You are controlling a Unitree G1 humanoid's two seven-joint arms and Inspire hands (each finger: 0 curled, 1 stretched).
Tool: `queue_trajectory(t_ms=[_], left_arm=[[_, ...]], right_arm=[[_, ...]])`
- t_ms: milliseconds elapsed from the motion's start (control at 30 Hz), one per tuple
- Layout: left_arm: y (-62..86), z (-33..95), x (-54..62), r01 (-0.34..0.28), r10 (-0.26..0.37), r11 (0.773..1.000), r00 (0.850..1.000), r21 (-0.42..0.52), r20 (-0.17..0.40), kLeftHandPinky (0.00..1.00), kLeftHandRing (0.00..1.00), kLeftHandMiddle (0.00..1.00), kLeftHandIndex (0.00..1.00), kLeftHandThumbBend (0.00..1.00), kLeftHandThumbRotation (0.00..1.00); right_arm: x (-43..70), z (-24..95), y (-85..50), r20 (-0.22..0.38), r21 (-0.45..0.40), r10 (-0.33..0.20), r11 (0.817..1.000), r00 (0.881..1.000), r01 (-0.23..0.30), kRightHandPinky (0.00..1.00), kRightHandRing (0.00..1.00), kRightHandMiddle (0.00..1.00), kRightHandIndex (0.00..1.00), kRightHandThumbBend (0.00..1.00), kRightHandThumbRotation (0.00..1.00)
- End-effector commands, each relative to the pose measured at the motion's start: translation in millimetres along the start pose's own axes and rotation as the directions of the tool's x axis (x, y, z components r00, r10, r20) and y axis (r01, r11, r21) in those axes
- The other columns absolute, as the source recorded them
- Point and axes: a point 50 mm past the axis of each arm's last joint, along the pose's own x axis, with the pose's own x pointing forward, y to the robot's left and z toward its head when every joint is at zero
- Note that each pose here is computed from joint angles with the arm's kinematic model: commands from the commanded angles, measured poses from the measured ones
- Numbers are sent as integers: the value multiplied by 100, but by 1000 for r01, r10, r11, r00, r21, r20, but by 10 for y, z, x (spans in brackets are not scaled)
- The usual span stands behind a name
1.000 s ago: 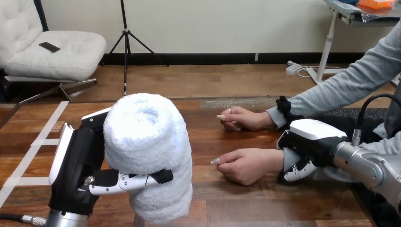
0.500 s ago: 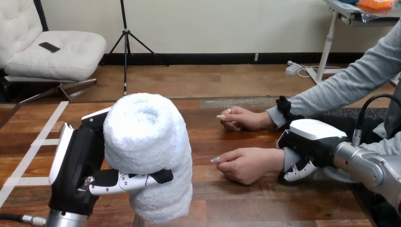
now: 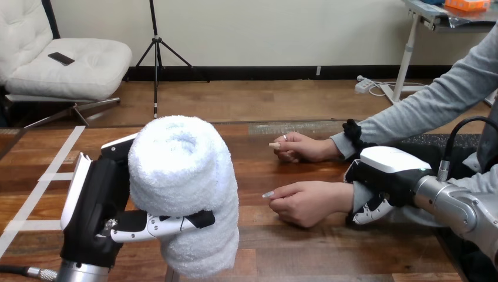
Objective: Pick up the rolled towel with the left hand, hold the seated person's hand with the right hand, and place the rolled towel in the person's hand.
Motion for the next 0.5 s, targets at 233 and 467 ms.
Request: queue_trajectory(t_ms=[233, 467], left_arm=[[51, 173, 170, -8, 5, 1000, 992, 20, 128, 20, 26, 33, 35, 63, 0], [50, 173, 171, -8, 6, 1000, 992, 20, 128, 21, 26, 33, 35, 63, 0]], right_arm=[[37, 67, -220, 31, 22, -115, 993, 993, 114, 21, 25, 31, 31, 60, 15], [36, 69, -226, 34, 24, -115, 993, 993, 115, 21, 25, 32, 32, 60, 14]])
